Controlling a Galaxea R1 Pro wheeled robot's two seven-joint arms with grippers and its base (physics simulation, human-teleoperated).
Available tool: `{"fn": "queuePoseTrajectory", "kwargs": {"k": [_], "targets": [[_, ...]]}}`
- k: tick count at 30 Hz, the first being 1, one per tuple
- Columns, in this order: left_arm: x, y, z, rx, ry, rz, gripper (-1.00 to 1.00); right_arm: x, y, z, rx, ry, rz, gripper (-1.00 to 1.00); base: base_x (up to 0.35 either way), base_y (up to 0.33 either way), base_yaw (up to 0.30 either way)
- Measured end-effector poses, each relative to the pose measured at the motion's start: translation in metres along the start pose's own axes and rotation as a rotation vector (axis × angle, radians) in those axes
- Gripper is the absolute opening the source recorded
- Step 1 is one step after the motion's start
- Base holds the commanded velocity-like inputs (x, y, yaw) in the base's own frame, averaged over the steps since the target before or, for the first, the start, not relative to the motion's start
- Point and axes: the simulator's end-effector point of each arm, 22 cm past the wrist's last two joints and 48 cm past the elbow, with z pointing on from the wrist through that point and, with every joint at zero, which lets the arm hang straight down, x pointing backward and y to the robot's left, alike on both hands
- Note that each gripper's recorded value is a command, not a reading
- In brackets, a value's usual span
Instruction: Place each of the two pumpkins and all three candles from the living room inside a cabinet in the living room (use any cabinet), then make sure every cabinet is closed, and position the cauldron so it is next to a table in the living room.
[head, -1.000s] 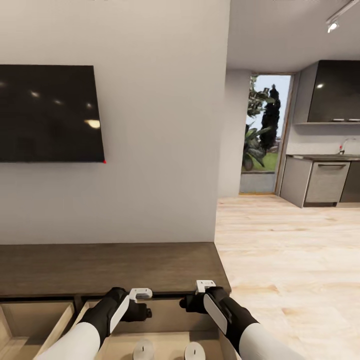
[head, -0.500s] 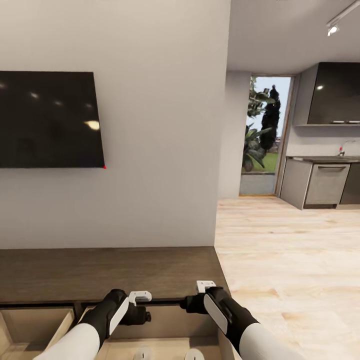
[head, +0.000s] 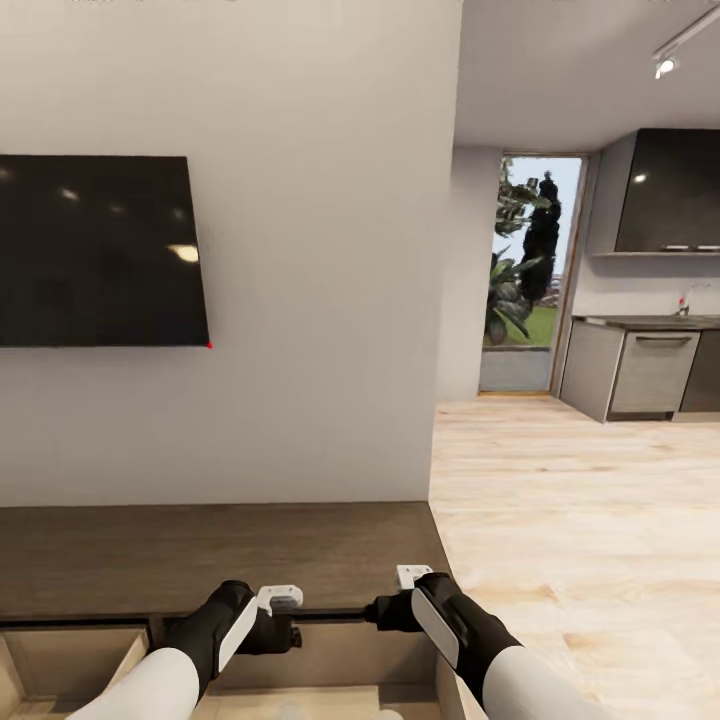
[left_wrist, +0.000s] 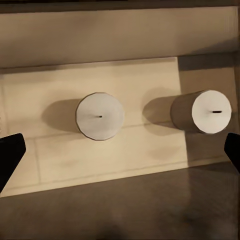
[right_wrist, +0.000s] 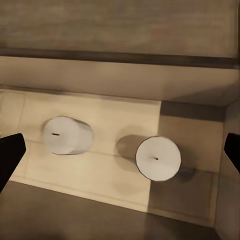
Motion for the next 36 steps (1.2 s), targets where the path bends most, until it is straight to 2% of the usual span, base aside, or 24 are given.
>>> {"fn": "queuePoseTrajectory", "kwargs": {"k": [36], "targets": [[-0.042, -0.010, -0.062, 0.001, 0.000, 0.000, 1.00, -0.050, 0.014, -0.053, 0.001, 0.003, 0.001, 1.00, 0.000, 0.000, 0.000]]}}
